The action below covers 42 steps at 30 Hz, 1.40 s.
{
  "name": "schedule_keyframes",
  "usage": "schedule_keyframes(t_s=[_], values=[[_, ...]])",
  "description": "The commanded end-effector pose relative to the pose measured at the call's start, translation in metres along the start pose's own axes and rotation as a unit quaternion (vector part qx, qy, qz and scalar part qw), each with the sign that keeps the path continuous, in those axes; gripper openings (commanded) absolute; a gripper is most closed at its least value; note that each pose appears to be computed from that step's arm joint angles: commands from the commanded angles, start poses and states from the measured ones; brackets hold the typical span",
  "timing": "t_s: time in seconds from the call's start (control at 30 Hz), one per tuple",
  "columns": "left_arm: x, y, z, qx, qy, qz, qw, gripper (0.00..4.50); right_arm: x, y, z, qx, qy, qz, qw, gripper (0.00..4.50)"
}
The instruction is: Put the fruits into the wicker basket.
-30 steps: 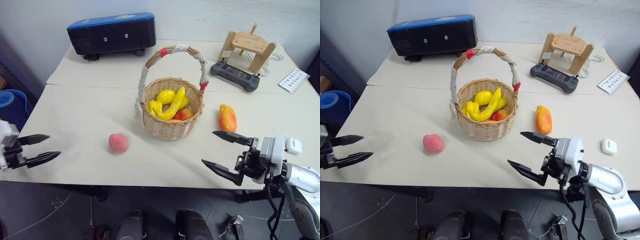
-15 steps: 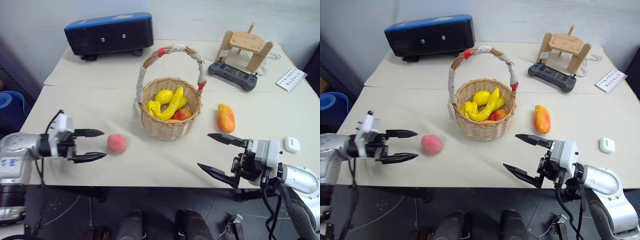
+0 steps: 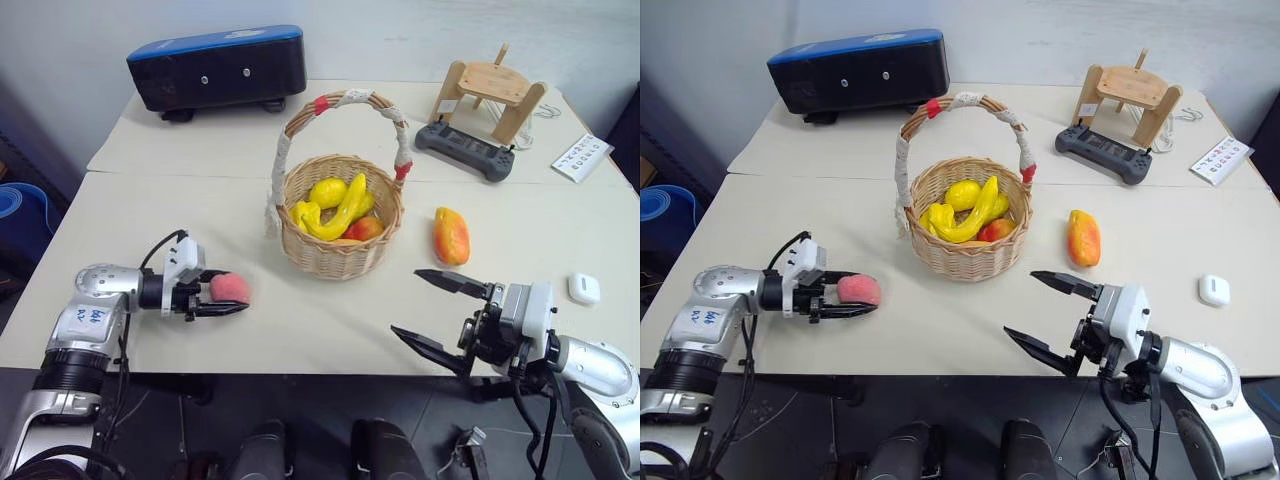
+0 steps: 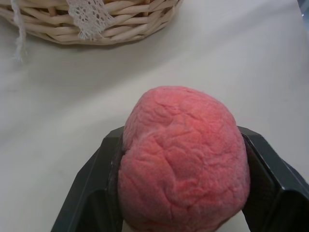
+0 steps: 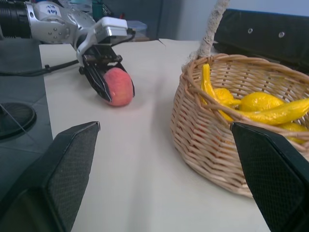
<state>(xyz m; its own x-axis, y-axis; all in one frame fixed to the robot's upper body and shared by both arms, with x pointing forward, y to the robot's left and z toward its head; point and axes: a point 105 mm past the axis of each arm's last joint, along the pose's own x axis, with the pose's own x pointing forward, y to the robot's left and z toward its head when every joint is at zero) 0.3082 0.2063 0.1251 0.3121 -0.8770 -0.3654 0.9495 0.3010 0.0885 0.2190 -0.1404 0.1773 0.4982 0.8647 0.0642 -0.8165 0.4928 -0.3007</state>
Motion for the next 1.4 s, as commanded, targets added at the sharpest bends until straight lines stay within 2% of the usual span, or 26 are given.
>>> schedule_keyframes(t_s=[0.03,0.1,0.23,0.37,0.4,0.5,0.6,0.8,1.07,1.17,1.27,1.4], values=[[-0.004,-0.010,0.055,0.059,-0.073,-0.025,0.995,2.50,-0.009,-0.006,0.015,-0.033,-0.009,-0.033,0.999,4.50],[0.018,-0.018,0.097,0.107,-0.114,-0.028,0.987,2.50,-0.017,-0.011,0.016,-0.034,-0.004,-0.062,0.997,4.50],[0.054,-0.022,0.157,0.154,-0.166,0.003,0.974,2.50,-0.026,-0.013,0.015,-0.035,0.004,-0.091,0.995,4.50],[0.094,-0.025,0.189,0.163,-0.192,0.037,0.967,2.50,-0.026,-0.013,0.016,-0.034,0.001,-0.106,0.994,4.50],[0.105,-0.019,0.194,0.141,-0.202,0.063,0.967,2.50,-0.026,-0.013,0.016,-0.032,0.000,-0.108,0.994,4.50],[0.124,-0.007,0.189,0.153,-0.167,0.102,0.969,2.50,-0.024,-0.012,0.016,-0.034,0.000,-0.107,0.994,4.50],[0.130,0.004,0.181,0.158,-0.144,0.131,0.968,2.50,-0.024,-0.014,0.018,-0.034,-0.007,-0.125,0.992,4.50],[0.126,-0.006,0.183,0.182,-0.153,0.090,0.967,4.44,-0.024,-0.010,0.016,-0.032,-0.004,-0.132,0.991,4.50],[0.092,-0.019,0.184,0.193,-0.196,-0.006,0.961,4.48,-0.038,-0.016,0.009,-0.034,0.015,-0.159,0.987,4.50],[0.062,-0.029,0.179,0.173,-0.219,-0.067,0.958,4.48,-0.055,-0.029,0.005,-0.018,0.009,-0.226,0.974,4.50],[0.034,-0.035,0.155,0.161,-0.188,-0.110,0.963,4.48,-0.081,-0.036,-0.008,-0.010,0.023,-0.289,0.957,4.50],[-0.019,-0.004,0.121,0.162,-0.144,0.013,0.976,4.48,-0.137,-0.032,-0.040,-0.005,0.095,-0.382,0.919,4.50]])
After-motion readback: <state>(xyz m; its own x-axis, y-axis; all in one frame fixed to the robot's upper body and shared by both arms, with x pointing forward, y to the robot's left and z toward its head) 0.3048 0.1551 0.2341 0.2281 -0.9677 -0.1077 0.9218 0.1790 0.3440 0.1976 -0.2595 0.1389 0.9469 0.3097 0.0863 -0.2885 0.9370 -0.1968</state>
